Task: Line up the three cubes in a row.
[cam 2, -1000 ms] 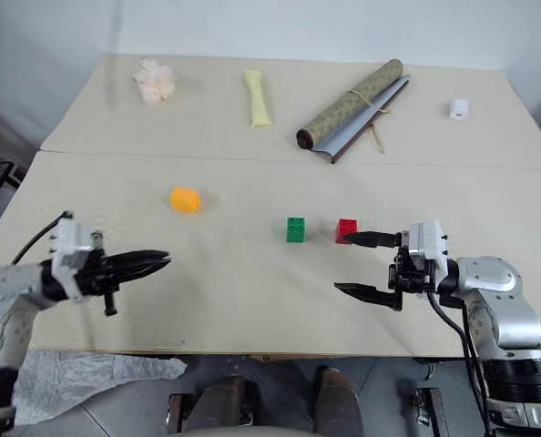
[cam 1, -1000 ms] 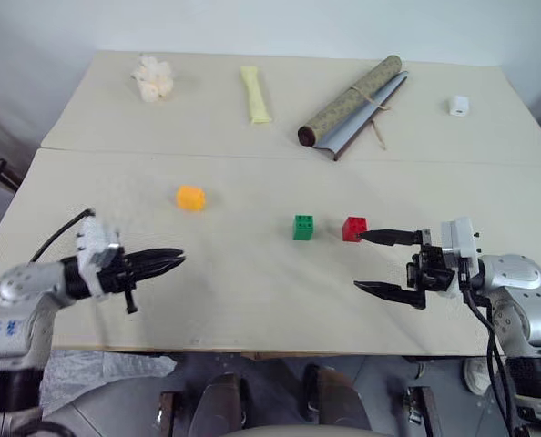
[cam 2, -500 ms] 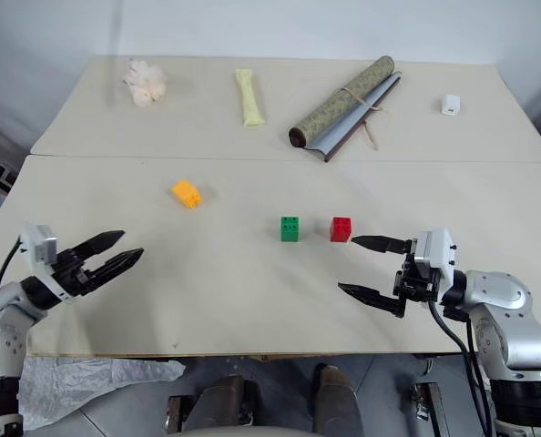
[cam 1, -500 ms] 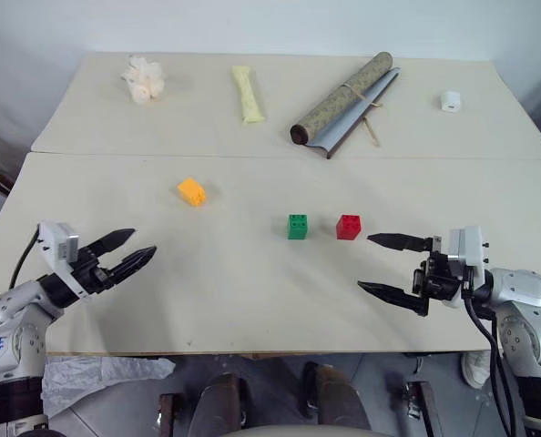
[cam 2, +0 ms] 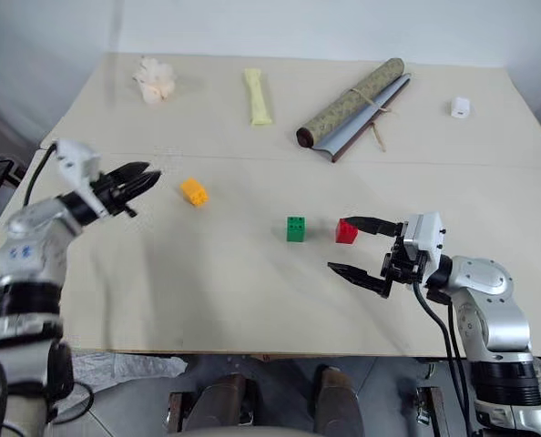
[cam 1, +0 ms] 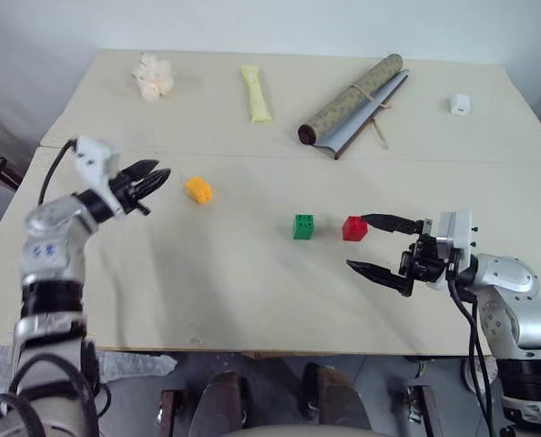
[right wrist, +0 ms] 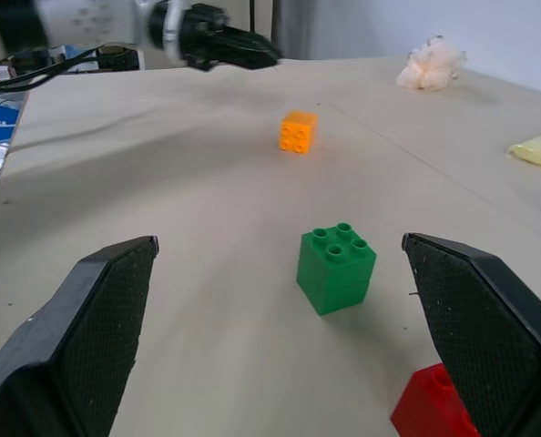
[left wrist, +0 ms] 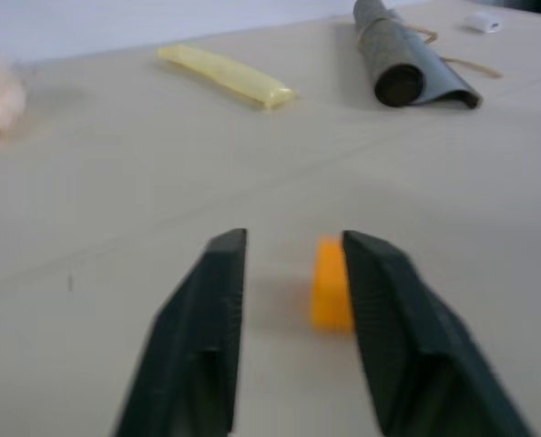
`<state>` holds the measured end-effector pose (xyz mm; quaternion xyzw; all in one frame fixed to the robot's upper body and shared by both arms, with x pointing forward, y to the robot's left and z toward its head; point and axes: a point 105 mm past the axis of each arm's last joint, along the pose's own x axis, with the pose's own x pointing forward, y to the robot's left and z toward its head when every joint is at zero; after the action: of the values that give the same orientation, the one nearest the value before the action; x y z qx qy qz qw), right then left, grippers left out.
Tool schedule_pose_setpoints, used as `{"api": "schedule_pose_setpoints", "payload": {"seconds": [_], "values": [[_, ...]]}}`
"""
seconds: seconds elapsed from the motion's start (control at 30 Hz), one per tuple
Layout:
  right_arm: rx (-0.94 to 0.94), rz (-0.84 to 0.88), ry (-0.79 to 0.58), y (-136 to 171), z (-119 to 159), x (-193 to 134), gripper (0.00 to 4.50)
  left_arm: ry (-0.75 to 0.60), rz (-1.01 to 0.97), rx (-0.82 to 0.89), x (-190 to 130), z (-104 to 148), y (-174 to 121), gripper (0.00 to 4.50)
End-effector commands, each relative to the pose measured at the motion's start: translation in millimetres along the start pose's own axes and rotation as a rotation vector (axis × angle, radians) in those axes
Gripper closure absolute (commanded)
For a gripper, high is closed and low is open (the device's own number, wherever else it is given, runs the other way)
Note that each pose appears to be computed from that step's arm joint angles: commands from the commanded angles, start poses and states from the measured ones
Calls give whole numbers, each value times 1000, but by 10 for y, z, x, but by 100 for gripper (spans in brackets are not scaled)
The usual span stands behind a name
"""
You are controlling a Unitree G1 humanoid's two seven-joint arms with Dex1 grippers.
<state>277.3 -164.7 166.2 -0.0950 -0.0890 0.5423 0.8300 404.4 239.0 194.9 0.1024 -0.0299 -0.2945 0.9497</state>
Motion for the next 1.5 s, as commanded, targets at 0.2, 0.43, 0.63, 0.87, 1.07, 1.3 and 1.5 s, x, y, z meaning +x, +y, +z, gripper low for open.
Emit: {"api": "schedule_pose_setpoints", "payload": {"seconds": [0.2,0.43,0.63,0.87,1.07,1.3,1.5], "values": [[-30,-31,-24,23,69,-12,0,48,-74,68,304,-53,-61,447],[-29,-45,-22,33,63,-15,0,94,-60,53,299,-175,-37,447],[-36,-48,-27,3,91,7,0,145,-46,39,269,-327,-32,447],[-44,-51,-40,-14,103,43,0,197,57,16,223,-466,79,447],[-48,-56,-52,-9,106,81,0,207,86,-28,158,-552,114,447],[-49,-66,-63,-2,101,89,0,181,63,-47,5,-566,147,447],[-39,-70,-65,34,72,69,0,87,40,-48,-373,-408,168,301]]}}
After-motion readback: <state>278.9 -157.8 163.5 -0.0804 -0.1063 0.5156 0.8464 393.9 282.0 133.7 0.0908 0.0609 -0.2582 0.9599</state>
